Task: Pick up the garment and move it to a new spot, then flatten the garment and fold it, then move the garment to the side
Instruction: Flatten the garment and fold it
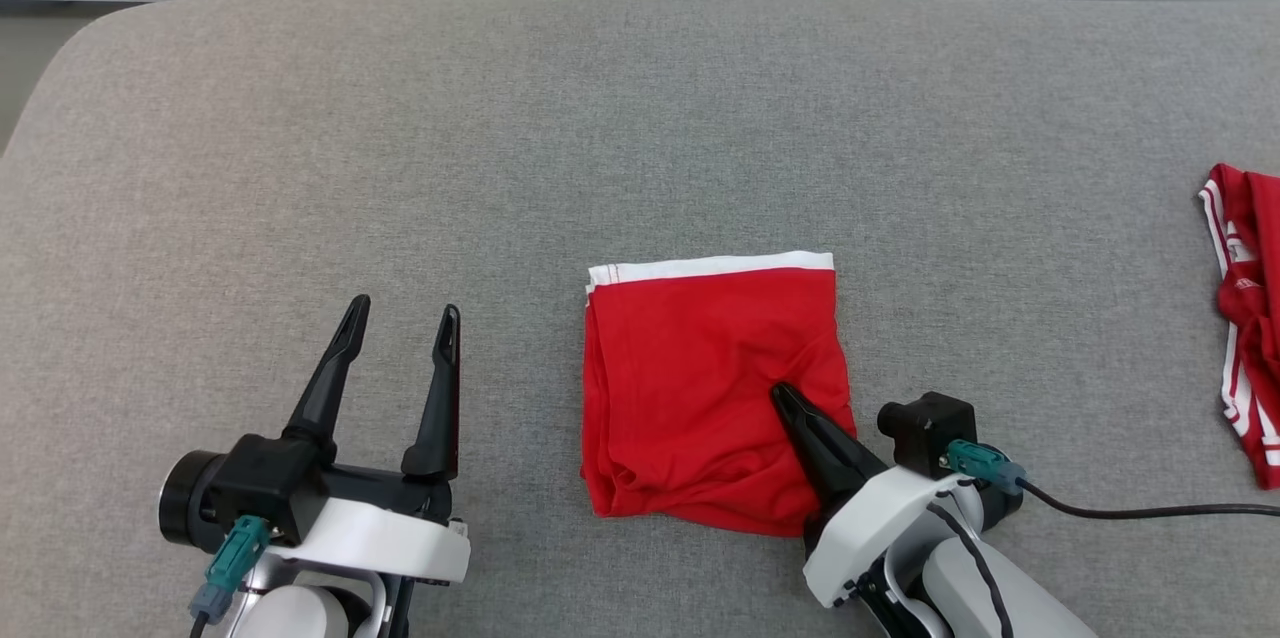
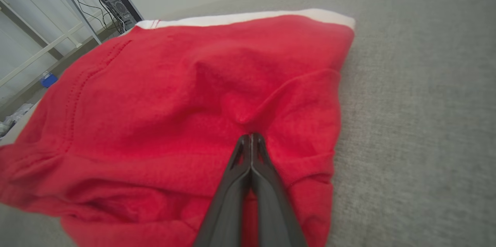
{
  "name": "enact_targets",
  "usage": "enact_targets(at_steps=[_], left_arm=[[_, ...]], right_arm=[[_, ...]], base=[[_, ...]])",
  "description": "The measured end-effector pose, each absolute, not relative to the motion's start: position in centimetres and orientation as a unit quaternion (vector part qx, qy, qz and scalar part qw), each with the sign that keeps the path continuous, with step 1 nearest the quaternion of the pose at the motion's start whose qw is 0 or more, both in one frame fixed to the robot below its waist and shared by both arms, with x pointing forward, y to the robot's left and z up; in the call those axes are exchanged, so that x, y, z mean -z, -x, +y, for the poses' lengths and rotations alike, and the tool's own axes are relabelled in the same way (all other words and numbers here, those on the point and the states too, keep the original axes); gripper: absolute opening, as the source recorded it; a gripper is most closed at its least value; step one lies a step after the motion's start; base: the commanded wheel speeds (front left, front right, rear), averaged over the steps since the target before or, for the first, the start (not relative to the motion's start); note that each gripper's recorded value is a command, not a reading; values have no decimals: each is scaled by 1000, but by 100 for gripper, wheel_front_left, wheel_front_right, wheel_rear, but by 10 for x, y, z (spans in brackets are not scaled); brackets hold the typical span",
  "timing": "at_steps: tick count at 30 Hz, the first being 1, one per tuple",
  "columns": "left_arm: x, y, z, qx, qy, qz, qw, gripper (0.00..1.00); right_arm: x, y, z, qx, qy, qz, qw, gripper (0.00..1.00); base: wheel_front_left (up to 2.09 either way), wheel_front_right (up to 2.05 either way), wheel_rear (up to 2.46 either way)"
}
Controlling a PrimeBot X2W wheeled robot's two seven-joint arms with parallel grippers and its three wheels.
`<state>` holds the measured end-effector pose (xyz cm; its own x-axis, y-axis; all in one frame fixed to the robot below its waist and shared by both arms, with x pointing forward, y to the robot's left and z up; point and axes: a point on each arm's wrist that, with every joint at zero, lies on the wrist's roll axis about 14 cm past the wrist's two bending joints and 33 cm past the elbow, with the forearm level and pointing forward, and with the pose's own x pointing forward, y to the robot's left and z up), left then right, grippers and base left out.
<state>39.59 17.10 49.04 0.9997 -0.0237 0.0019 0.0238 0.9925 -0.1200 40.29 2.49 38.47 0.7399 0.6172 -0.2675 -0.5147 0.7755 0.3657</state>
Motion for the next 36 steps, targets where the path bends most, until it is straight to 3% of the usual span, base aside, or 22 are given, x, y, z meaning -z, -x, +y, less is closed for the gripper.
enact_targets(at_steps=[18, 28, 36], left_arm=[[-491, -403, 160, 34, 65, -5, 997, 100], [-490, -405, 161, 33, 62, -6, 998, 100], [-494, -404, 163, 31, 62, -11, 998, 100]], right_arm=[[-387, -356, 6, -294, -157, 184, 925, 0], [-459, -386, 6, -303, -175, 62, 935, 0], [-438, -375, 41, -361, -154, 106, 914, 0]], base=[[0, 0, 0], [0, 0, 0], [0, 0, 0]])
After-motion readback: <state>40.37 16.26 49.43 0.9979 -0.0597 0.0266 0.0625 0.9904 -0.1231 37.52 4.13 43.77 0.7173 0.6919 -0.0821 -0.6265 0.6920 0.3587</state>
